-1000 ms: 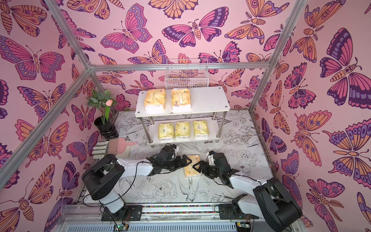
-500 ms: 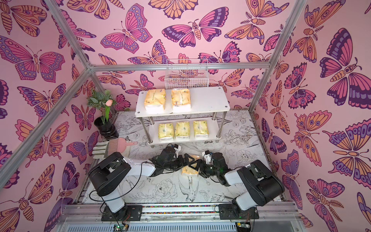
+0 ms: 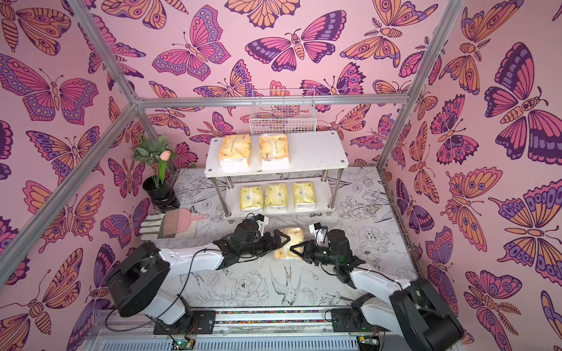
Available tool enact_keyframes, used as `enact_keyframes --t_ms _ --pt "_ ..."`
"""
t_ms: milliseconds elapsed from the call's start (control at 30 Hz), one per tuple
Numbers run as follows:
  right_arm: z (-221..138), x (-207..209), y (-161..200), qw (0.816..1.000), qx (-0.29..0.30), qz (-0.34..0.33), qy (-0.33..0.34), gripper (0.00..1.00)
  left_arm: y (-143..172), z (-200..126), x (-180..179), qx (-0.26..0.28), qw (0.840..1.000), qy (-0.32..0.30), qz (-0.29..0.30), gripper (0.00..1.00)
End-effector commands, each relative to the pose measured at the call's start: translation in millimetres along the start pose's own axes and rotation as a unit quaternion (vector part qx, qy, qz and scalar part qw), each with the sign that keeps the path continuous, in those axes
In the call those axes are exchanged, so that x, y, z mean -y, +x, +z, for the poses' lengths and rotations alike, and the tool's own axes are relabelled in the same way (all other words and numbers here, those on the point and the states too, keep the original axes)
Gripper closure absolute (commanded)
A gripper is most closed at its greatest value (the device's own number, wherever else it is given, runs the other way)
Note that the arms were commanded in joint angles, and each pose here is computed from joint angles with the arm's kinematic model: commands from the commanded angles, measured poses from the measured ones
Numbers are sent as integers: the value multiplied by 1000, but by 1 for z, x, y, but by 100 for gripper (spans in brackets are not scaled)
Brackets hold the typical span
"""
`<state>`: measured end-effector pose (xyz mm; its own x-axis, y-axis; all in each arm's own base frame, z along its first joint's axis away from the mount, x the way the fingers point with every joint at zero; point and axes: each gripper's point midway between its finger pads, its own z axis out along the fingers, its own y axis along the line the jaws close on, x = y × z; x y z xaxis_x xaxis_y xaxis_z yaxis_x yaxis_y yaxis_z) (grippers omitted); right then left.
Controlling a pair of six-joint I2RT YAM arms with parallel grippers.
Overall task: Place the tissue boxes on the shelf by color
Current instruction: Pick up the box of tissues from the center of the board, then place a box of tissues on the shelf.
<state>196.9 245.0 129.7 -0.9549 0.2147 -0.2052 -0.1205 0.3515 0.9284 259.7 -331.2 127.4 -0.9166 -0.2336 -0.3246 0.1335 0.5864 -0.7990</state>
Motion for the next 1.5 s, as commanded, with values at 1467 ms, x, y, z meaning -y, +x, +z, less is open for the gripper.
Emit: enact_keyframes --t_ms 1467 --pt "-89 -208 -311 981 171 -89 -4 55 -104 -230 62 176 952 -160 193 0"
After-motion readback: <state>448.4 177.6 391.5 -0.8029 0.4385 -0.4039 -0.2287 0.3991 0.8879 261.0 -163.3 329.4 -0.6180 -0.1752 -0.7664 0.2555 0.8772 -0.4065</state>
